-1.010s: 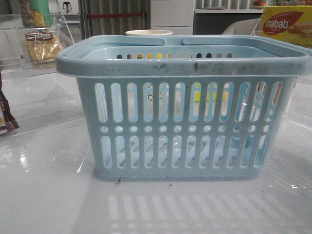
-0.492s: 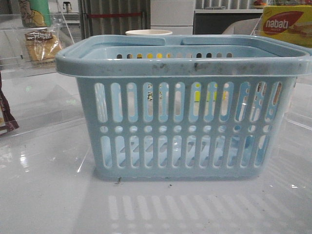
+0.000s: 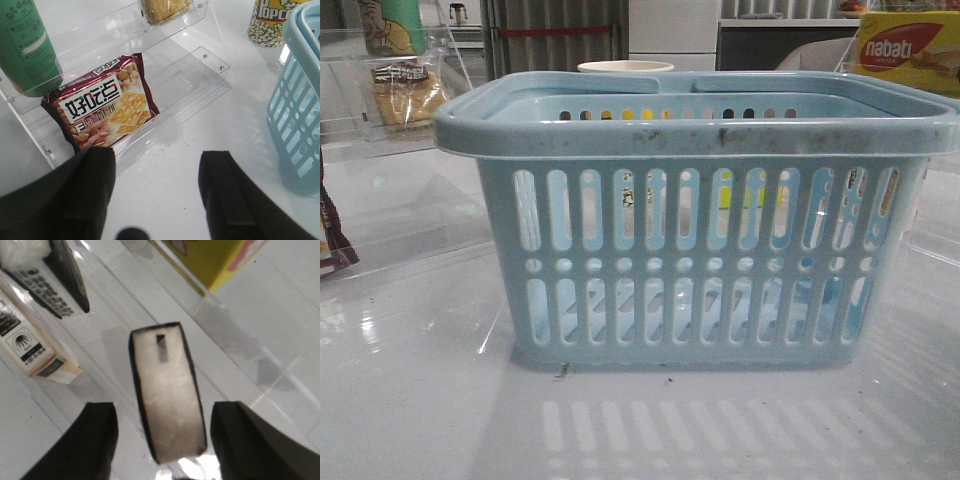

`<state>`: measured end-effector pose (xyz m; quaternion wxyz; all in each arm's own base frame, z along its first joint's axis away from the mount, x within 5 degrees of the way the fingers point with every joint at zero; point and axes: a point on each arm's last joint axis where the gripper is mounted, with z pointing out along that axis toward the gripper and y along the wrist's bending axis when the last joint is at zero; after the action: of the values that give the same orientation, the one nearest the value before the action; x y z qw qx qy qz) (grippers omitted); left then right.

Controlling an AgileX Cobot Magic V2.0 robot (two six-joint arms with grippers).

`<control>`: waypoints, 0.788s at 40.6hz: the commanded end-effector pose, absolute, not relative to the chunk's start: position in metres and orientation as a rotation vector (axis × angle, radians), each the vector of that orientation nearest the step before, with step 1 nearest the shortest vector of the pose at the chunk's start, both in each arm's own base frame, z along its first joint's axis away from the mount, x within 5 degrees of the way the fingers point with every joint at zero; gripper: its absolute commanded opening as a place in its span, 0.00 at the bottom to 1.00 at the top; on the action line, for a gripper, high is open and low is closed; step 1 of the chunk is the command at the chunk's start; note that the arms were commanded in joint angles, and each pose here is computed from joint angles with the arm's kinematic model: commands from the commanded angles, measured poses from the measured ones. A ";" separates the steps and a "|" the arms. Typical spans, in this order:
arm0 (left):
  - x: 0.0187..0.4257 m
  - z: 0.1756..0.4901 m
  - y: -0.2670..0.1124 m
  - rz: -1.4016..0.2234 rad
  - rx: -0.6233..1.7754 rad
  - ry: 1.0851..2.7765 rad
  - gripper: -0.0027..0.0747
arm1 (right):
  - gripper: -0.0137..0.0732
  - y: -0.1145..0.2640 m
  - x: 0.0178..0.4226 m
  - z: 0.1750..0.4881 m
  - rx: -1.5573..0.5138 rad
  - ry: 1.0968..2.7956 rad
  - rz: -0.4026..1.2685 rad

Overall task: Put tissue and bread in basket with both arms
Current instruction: 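Grasp the white tissue pack with the right gripper and lift it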

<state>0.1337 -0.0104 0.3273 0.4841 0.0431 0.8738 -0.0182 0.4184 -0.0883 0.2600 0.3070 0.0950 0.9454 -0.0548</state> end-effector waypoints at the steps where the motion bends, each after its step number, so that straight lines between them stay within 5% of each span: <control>1: 0.137 0.344 -0.012 -0.058 0.098 2.018 0.61 | 0.57 -0.092 0.420 0.297 0.226 2.339 -0.176; 7: 0.137 0.344 -0.012 -0.058 0.098 2.018 0.61 | 0.42 -0.090 0.420 0.303 0.228 2.323 -0.167; 21: 0.137 0.344 -0.012 -0.058 0.098 2.018 0.61 | 0.42 -0.067 0.382 0.375 0.214 2.180 -0.103; 32: 0.137 0.344 -0.012 -0.058 0.098 2.018 0.61 | 0.42 0.004 0.324 0.448 0.012 2.002 0.007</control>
<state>0.1337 -0.0104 0.3274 0.4844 0.0431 0.8736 -0.0182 0.3543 -0.0192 0.3967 0.4549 0.0355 0.8897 -0.0164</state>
